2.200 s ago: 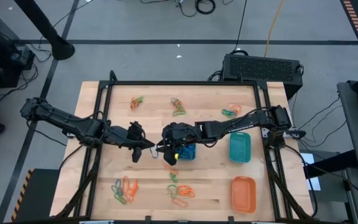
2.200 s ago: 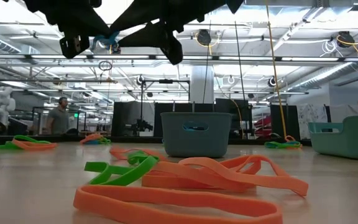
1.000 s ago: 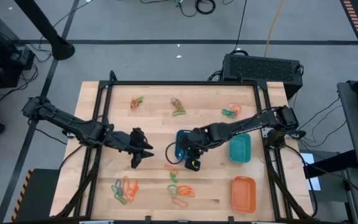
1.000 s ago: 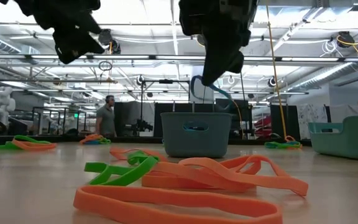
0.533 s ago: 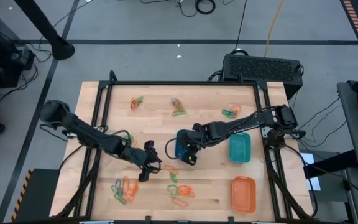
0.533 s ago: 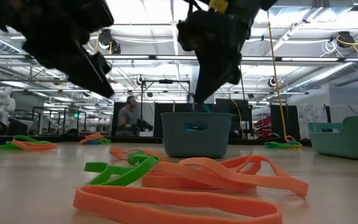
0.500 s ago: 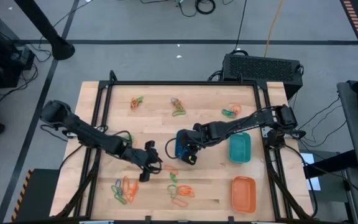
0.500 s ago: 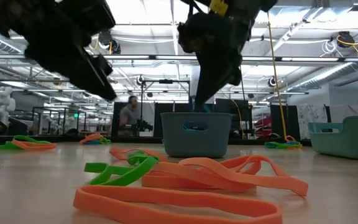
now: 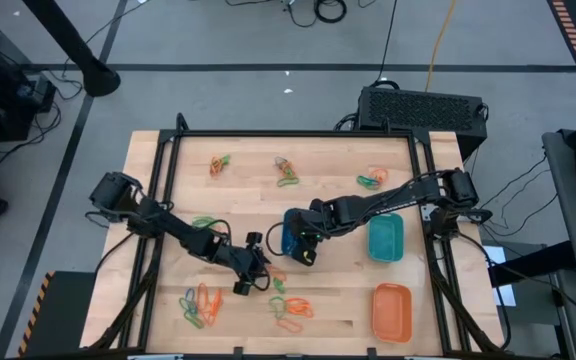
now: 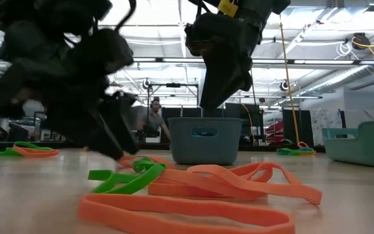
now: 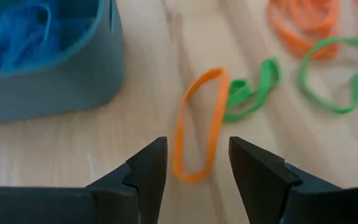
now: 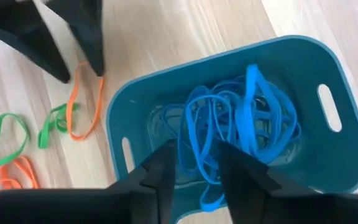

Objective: Sort rubber bands into baskets
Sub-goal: Put the orange rubberband into the orange bin, then put the blue rubberband into the blue bin

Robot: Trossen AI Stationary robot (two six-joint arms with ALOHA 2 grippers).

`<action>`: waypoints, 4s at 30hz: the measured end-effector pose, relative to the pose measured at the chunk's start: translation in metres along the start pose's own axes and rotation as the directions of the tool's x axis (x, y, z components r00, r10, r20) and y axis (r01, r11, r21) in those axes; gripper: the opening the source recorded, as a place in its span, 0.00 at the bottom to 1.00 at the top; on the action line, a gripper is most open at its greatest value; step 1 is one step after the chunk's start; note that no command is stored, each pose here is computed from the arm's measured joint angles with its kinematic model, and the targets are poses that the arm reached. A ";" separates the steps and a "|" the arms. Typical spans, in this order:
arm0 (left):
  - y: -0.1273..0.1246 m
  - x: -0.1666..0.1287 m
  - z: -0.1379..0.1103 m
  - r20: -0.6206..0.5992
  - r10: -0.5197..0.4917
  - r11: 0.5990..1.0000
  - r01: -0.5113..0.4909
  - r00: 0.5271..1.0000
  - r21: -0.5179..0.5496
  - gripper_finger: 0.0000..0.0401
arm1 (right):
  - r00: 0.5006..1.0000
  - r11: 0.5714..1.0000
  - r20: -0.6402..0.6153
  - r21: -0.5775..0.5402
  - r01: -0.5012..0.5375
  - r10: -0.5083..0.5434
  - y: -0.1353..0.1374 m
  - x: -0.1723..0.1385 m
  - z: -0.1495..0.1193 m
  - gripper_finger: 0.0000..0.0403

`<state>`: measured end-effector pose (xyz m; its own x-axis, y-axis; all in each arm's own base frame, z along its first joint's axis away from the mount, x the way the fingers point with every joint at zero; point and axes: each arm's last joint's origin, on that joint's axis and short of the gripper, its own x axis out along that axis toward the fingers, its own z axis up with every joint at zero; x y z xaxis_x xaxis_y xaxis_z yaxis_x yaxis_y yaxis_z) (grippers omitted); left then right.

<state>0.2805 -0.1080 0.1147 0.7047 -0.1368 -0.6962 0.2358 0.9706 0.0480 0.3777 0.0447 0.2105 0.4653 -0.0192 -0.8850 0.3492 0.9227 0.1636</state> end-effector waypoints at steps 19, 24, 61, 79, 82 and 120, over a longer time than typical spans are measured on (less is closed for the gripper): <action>-0.002 0.008 -0.002 -0.018 -0.025 0.999 0.024 1.000 -0.047 0.03 | 0.990 0.993 -0.094 0.066 -0.100 0.106 0.023 -0.005 -0.017 0.38; -0.012 -0.008 0.028 0.078 -0.048 0.997 0.053 0.996 -0.061 0.01 | 0.986 0.988 -0.075 0.029 -0.150 0.152 0.045 -0.008 -0.027 0.37; -0.062 0.007 0.060 0.271 -0.252 0.967 0.228 0.929 0.115 0.10 | 0.949 0.928 -0.066 0.242 -0.283 0.307 0.117 -0.026 -0.076 0.37; -0.014 -0.015 0.068 0.158 -0.150 0.957 0.184 0.976 -0.225 0.45 | 0.972 0.995 0.231 0.084 -0.052 0.031 0.066 -0.131 -0.066 0.37; 0.008 -0.040 0.077 0.168 -0.062 0.957 0.106 0.984 -0.268 0.45 | 0.961 0.991 0.253 0.102 0.086 -0.109 0.033 -0.157 -0.064 0.37; 0.201 -0.165 -0.008 0.107 0.178 0.841 -0.094 0.978 -0.532 0.45 | 0.843 0.812 -0.468 0.362 0.457 -0.266 -0.246 -0.037 0.002 0.37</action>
<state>0.2060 0.1116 0.2337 0.8031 0.0173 -0.5956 -0.2241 0.9350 -0.2750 0.2764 -0.1828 0.2037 -0.0813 -0.0814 -0.9934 0.7908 0.6014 -0.1140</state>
